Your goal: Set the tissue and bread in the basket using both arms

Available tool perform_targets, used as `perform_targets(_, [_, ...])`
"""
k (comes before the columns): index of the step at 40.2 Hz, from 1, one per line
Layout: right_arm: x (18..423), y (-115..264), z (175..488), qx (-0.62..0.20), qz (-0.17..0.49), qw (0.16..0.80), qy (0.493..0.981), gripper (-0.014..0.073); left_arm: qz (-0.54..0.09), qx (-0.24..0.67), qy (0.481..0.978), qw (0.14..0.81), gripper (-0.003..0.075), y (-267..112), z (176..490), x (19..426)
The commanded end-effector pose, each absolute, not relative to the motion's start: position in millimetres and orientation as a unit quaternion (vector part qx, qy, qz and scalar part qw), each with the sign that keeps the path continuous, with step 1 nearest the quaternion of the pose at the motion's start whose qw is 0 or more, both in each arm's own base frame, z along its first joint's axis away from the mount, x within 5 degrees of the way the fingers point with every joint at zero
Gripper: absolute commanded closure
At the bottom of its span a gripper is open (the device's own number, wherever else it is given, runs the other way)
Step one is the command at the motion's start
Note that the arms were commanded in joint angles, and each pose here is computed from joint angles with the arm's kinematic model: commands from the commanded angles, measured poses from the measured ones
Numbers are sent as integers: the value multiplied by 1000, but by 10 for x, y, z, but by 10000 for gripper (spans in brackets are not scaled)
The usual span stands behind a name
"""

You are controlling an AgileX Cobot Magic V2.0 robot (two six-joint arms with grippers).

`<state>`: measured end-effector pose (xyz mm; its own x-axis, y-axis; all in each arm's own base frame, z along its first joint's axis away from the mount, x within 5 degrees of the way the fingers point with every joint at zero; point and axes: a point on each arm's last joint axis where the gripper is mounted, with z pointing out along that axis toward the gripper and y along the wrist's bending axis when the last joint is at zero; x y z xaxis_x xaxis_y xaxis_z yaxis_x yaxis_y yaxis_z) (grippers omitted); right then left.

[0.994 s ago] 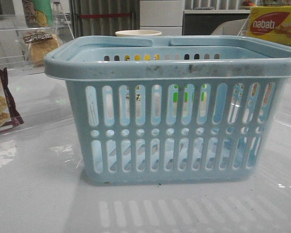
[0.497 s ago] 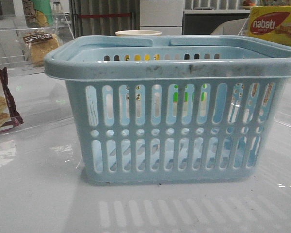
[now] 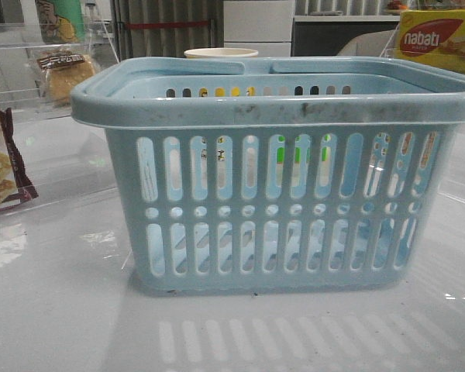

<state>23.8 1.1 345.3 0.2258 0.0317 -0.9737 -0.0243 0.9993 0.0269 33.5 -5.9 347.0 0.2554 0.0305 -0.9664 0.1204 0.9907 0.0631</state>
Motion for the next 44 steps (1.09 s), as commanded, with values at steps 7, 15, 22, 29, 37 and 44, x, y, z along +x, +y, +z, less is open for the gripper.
perform_targets(7, [445,14,4026,-3,12,737,676,538,-45,71,659,748,629,-109,4077,518])
perform_targets(15, [776,20,3912,-4,12,641,767,538,-90,68,715,690,629,-183,4057,716])
perform_targets(22, [988,24,3758,-4,12,572,820,538,-102,74,758,640,629,-222,3935,831])
perform_targets(29, [1128,26,3633,-5,12,520,854,538,-86,78,781,614,629,-220,3784,947])
perform_targets(37, [1220,27,3543,-8,10,481,876,422,-58,87,797,595,496,-199,3609,1035])
perform_targets(44, [1244,25,3528,-8,8,476,880,78,-55,86,802,588,175,-198,3581,1074])
